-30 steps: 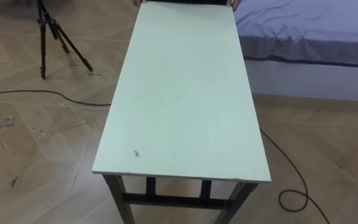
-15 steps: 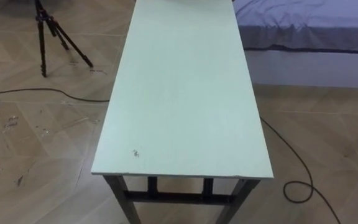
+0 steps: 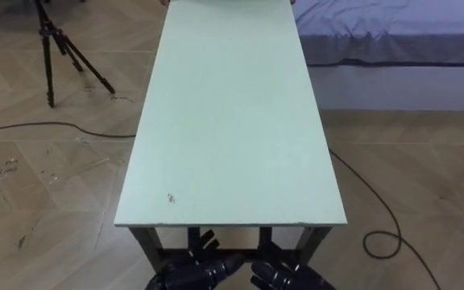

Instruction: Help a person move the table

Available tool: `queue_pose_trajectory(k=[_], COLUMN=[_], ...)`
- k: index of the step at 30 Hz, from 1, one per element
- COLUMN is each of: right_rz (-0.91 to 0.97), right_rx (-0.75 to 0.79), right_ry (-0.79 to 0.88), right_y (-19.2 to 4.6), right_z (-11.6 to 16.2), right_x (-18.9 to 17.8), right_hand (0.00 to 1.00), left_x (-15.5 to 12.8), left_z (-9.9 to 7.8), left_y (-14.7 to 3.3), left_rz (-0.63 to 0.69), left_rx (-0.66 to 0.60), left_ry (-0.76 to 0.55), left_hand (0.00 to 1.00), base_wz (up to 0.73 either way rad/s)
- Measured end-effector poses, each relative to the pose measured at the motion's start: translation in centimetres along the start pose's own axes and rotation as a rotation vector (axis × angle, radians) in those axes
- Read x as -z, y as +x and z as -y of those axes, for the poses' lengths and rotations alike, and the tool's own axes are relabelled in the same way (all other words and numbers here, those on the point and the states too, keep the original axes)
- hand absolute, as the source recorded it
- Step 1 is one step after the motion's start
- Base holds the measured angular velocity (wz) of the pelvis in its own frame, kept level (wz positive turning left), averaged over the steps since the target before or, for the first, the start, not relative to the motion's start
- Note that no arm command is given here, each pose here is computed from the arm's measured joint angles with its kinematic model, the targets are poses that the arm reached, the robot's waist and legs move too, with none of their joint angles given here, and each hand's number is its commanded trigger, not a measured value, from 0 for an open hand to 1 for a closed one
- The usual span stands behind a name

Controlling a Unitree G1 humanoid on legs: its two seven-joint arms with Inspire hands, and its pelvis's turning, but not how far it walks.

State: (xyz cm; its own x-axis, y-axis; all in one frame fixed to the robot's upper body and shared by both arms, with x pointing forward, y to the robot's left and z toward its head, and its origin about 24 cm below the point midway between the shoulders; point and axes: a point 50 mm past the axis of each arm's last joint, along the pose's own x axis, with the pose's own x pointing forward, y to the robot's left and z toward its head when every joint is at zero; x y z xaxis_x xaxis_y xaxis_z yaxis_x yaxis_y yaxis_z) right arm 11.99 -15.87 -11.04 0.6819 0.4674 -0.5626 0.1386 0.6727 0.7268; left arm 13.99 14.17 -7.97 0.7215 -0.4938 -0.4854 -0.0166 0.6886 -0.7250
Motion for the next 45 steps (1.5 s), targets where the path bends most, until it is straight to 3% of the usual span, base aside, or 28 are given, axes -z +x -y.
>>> queue_pose_trajectory(k=[3,9,13,19,29,45], right_rz=[-0.002,0.021,0.052,0.111,0.126,0.164], right_rx=[0.006,-0.029,-0.141,-0.241,-0.214,-0.171], right_ry=[-0.004,0.034,0.037,0.075,0.136,0.324], right_y=[-0.2,0.0,0.4,0.4,0.5,0.7], right_z=[0.2,-0.4,-2.3,-3.7,-3.8,-4.1], right_x=[-0.2,-0.7,-1.7,-3.1,-3.4,-3.9], right_hand=[0.0,0.0,0.0,0.0,0.0,0.0], left_x=[-1.6,-1.8,-1.8,-2.4,-5.0,-4.5], left_z=[1.6,1.8,1.7,1.5,-0.6,-0.3], left_y=[0.0,-0.2,-0.3,-0.4,-1.6,-1.0], left_rz=[0.049,0.026,0.014,0.051,0.236,0.261], left_rx=[0.086,0.114,0.114,0.092,-0.017,-0.034], left_ry=[-0.013,-0.088,-0.13,-0.287,-0.52,-0.64], left_hand=[0.0,0.0,0.0,0.0,0.0,0.0], base_wz=[0.0,-0.01,-0.02,-0.02,-0.02,0.0])
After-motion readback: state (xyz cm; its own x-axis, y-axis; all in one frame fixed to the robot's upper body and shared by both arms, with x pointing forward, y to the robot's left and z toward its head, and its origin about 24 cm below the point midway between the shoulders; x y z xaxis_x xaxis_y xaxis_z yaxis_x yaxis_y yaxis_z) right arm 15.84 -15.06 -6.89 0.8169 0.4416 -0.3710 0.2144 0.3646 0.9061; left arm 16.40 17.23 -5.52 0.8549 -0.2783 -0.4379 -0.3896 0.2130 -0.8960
